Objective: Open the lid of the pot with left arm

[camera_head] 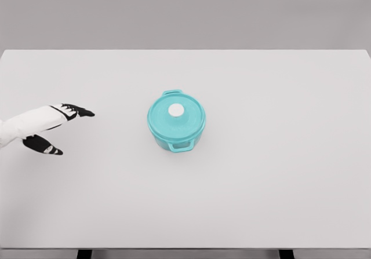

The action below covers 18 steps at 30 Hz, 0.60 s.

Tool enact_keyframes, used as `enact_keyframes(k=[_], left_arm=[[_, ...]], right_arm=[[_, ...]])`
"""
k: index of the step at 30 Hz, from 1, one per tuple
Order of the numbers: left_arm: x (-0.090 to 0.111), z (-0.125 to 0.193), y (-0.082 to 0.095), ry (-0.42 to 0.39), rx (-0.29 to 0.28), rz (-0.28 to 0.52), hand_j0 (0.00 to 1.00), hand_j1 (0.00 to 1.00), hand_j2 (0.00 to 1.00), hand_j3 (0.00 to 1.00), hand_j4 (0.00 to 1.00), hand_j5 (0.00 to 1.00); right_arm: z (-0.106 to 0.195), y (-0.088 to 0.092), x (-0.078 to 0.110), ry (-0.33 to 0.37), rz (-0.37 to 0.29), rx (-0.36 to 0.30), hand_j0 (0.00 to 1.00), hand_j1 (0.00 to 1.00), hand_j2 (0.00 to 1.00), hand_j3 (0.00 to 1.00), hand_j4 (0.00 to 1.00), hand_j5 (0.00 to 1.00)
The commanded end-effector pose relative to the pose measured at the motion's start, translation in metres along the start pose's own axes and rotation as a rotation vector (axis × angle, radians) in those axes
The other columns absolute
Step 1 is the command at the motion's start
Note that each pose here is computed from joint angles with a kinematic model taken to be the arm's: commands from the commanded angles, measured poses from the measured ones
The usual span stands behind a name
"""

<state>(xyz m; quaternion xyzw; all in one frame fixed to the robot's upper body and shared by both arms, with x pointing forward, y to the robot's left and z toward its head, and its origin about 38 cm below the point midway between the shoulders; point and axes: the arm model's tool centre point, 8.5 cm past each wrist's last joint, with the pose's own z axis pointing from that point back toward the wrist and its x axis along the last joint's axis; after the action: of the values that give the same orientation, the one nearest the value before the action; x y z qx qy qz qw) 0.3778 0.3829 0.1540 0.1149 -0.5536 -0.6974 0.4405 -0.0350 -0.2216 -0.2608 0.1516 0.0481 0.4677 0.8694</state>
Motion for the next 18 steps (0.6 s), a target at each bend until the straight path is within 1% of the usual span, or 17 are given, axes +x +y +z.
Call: enact_keyframes(k=[1,2,3,5,6,7,10,11,12,13,14,15,16,17,18], left_arm=[[0.003,-0.005,-0.002,-0.011,0.003,0.004,1.0,1.0,1.0,1.0,1.0,1.0],[0.003,-0.005,-0.002,-0.01,0.002,0.003,1.0,1.0,1.0,1.0,1.0,1.0],[0.002,-0.004,0.002,-0.007,0.003,-0.005,1.0,1.0,1.0,1.0,1.0,1.0],[0.001,-0.002,0.006,-0.001,0.003,-0.015,1.0,1.0,1.0,1.0,1.0,1.0],[0.004,-0.006,0.013,-0.012,0.023,-0.025,1.0,1.0,1.0,1.0,1.0,1.0],[0.008,-0.009,0.026,-0.025,0.045,-0.05,1.0,1.0,1.0,1.0,1.0,1.0],[0.015,-0.011,0.043,-0.041,0.068,-0.087,1.0,1.0,1.0,1.0,1.0,1.0],[0.02,-0.015,0.05,-0.06,0.059,-0.111,1.0,1.0,1.0,1.0,1.0,1.0],[0.035,-0.027,0.06,-0.107,0.009,-0.173,1.0,1.0,1.0,1.0,1.0,1.0],[0.04,-0.035,0.066,-0.126,-0.031,-0.211,1.0,1.0,1.0,1.0,1.0,1.0],[0.058,-0.066,0.086,-0.181,-0.133,-0.32,1.0,1.0,1.0,1.0,1.0,1.0],[0.064,-0.074,0.093,-0.192,-0.202,-0.376,1.0,1.0,1.0,1.0,1.0,1.0],[0.072,-0.075,0.084,-0.226,-0.29,-0.4,1.0,1.0,1.0,1.0,1.0,1.0],[0.11,-0.096,0.089,-0.333,-0.267,-0.455,1.0,1.0,1.0,1.0,1.0,1.0],[0.151,-0.121,0.096,-0.435,-0.231,-0.523,1.0,1.0,1.0,1.0,1.0,1.0]], right_arm=[[0.0,-0.001,0.0,-0.002,0.001,-0.014,1.0,1.0,1.0,1.0,1.0,1.0],[0.0,-0.001,0.0,0.002,0.002,-0.012,1.0,1.0,1.0,1.0,1.0,1.0],[0.001,-0.005,-0.002,0.015,-0.005,-0.016,1.0,1.0,1.0,1.0,1.0,1.0],[0.001,-0.005,-0.002,0.015,-0.005,-0.016,1.0,1.0,1.0,1.0,1.0,1.0],[0.001,-0.005,-0.001,0.013,-0.004,-0.016,1.0,1.0,1.0,1.0,1.0,1.0],[0.001,-0.005,-0.002,0.015,-0.005,-0.016,1.0,1.0,1.0,1.0,1.0,1.0],[0.001,-0.005,-0.002,0.015,-0.005,-0.016,1.0,1.0,1.0,1.0,1.0,1.0],[0.001,-0.005,-0.002,0.015,-0.005,-0.016,1.0,1.0,1.0,1.0,1.0,1.0],[0.001,-0.005,-0.002,0.015,-0.005,-0.016,1.0,1.0,1.0,1.0,1.0,1.0],[0.001,-0.005,-0.002,0.015,-0.005,-0.016,1.0,1.0,1.0,1.0,1.0,1.0],[0.001,-0.005,-0.002,0.015,-0.005,-0.016,1.0,1.0,1.0,1.0,1.0,1.0],[0.001,-0.005,-0.002,0.015,-0.005,-0.016,1.0,1.0,1.0,1.0,1.0,1.0],[0.001,-0.005,-0.002,0.015,-0.005,-0.016,1.0,1.0,1.0,1.0,1.0,1.0],[0.001,-0.005,-0.001,0.015,-0.005,-0.016,1.0,1.0,1.0,1.0,1.0,1.0],[0.001,-0.005,-0.002,0.015,-0.005,-0.016,1.0,1.0,1.0,1.0,1.0,1.0]])
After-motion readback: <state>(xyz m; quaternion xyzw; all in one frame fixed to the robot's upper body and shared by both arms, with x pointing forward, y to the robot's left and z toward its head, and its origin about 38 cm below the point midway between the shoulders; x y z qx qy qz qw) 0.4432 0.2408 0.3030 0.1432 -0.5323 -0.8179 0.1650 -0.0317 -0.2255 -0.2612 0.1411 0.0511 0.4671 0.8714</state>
